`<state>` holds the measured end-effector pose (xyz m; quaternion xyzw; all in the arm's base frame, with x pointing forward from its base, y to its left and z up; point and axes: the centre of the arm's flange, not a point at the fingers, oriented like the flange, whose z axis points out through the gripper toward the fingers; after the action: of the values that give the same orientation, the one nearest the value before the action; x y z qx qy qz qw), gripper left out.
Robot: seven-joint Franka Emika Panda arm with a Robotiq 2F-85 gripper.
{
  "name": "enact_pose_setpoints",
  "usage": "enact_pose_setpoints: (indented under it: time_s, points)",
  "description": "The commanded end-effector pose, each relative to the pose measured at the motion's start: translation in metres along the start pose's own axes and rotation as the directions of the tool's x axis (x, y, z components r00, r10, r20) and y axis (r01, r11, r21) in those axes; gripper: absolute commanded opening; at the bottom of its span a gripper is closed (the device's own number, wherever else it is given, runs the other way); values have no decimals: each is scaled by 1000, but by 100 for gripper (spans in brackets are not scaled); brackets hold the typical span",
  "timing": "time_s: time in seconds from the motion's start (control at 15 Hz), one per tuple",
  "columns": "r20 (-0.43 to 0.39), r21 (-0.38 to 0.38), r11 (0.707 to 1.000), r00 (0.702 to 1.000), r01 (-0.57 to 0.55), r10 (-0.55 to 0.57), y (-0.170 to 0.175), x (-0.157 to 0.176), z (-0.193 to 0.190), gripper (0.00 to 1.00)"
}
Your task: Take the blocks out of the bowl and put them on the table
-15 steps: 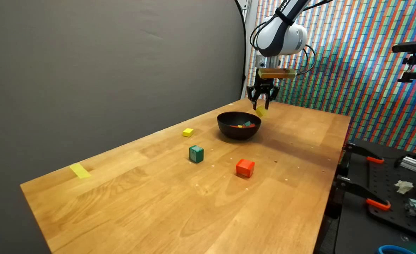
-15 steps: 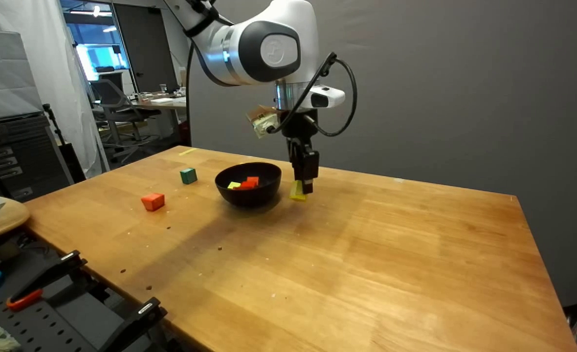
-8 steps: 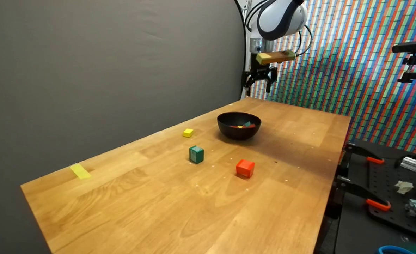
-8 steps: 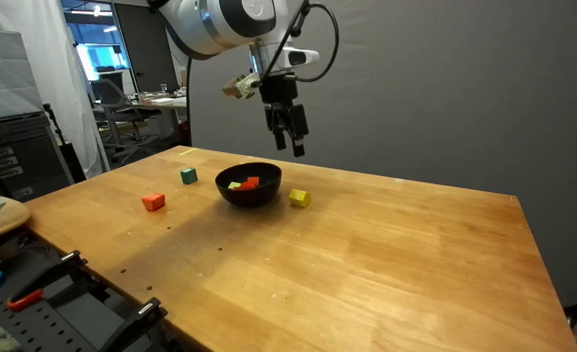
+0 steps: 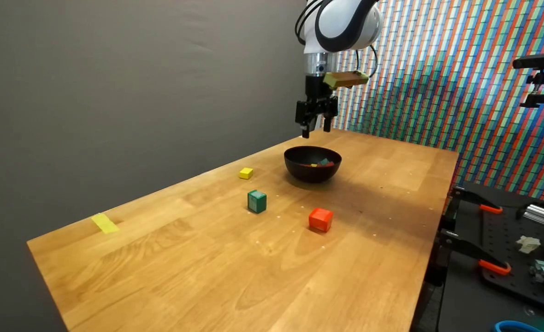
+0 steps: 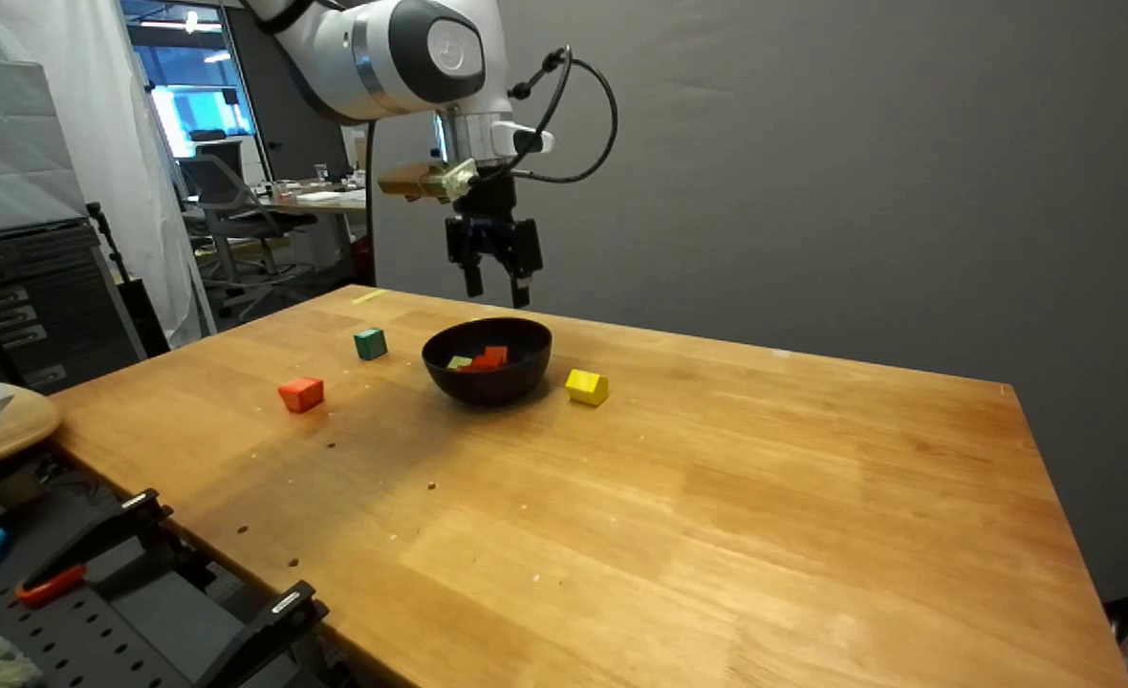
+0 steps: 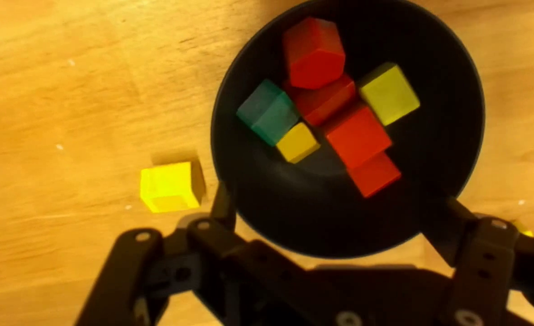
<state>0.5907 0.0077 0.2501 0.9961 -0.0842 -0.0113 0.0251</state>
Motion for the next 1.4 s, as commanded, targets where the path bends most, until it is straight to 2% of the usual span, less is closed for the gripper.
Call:
enact_pose_setpoints:
  time_s: [0.0,0.27,0.53,0.67,0.8,0.87,1.0,1.33]
  points:
    - [84,21,983,979,182,-183,1,33,33,100]
    - [147,80,923,911,377,-385,8,40,57,100]
    - [169,135,859,842,495,-512,8,46,64,98]
    - [175,158,837,819,524,-546,6,47,63,99]
    - [169,153,827,810,542,-562,-1,44,58,100]
    - [166,122,839,823,530,-543,-7,42,56,100]
    - [150,70,847,834,528,-532,-15,41,57,100]
    - [174,23,844,830,535,-531,-30,41,71,100]
